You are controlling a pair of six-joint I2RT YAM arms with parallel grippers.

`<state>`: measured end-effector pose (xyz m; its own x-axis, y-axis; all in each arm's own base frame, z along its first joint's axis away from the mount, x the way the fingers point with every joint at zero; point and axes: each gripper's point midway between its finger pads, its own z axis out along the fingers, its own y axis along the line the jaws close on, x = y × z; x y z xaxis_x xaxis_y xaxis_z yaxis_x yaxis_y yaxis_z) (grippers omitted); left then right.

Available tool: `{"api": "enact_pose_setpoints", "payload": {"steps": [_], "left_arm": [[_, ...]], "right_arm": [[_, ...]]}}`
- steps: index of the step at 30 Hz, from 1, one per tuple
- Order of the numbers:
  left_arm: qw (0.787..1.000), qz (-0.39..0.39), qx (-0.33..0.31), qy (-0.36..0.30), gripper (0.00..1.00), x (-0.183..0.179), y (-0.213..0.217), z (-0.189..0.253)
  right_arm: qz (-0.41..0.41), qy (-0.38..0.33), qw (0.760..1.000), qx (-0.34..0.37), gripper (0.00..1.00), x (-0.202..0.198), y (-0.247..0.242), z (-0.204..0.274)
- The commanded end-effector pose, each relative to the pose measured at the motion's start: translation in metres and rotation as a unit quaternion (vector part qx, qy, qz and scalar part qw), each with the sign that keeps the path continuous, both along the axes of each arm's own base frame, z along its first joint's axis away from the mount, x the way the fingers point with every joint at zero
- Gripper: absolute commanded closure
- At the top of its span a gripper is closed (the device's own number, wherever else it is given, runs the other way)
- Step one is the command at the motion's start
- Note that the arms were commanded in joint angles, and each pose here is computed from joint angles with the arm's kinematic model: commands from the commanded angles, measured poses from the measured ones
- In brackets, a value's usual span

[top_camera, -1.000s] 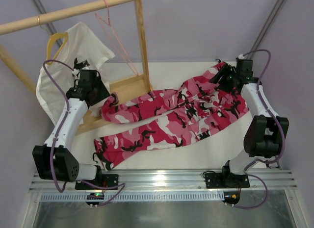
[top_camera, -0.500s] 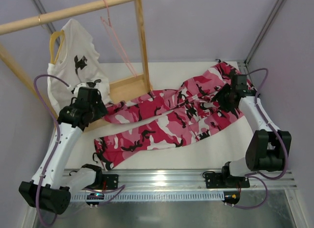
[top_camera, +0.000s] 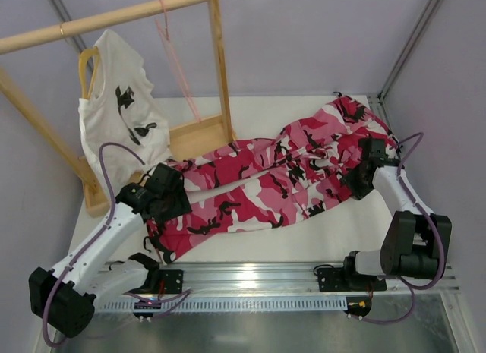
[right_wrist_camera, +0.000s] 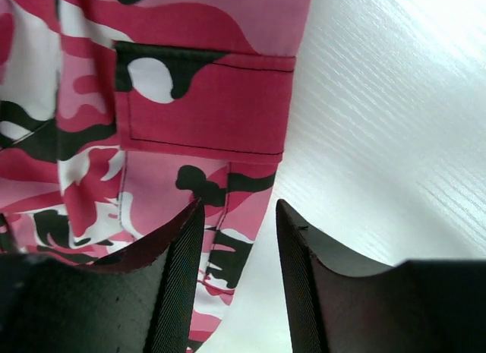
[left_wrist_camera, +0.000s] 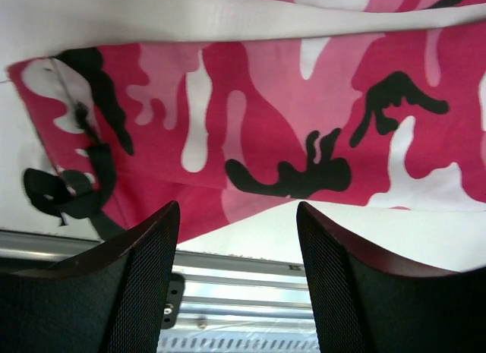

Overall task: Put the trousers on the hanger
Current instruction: Fold the trousers

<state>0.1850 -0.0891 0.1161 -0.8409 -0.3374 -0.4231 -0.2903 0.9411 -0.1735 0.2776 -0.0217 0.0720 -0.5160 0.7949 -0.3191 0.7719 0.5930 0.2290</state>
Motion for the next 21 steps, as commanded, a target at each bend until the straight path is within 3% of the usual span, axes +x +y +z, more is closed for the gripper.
{"api": "enact_pose_setpoints", "payload": {"steps": [1, 4, 8, 21], "left_arm": [[0.998, 0.013, -0.061, -0.021, 0.36, 0.009, -0.025, 0.004], [0.997, 0.035, -0.070, -0.013, 0.37, 0.005, -0.025, -0.006], [0.998, 0.057, -0.038, -0.015, 0.36, 0.002, -0.010, -0.008], [0.997, 0.075, 0.008, -0.009, 0.35, 0.003, 0.003, -0.013]], "right_arm": [[-0.019, -0.012, 1.000, -0.001, 0.55, 0.008, -0.002, -0.011], [-0.027, -0.005, 1.000, -0.012, 0.57, 0.012, -0.008, -0.018], [-0.049, 0.023, 0.998, -0.041, 0.66, 0.015, -0.024, -0.033], [-0.098, 0.050, 0.993, -0.040, 0.72, 0.048, -0.087, -0.049]]}}
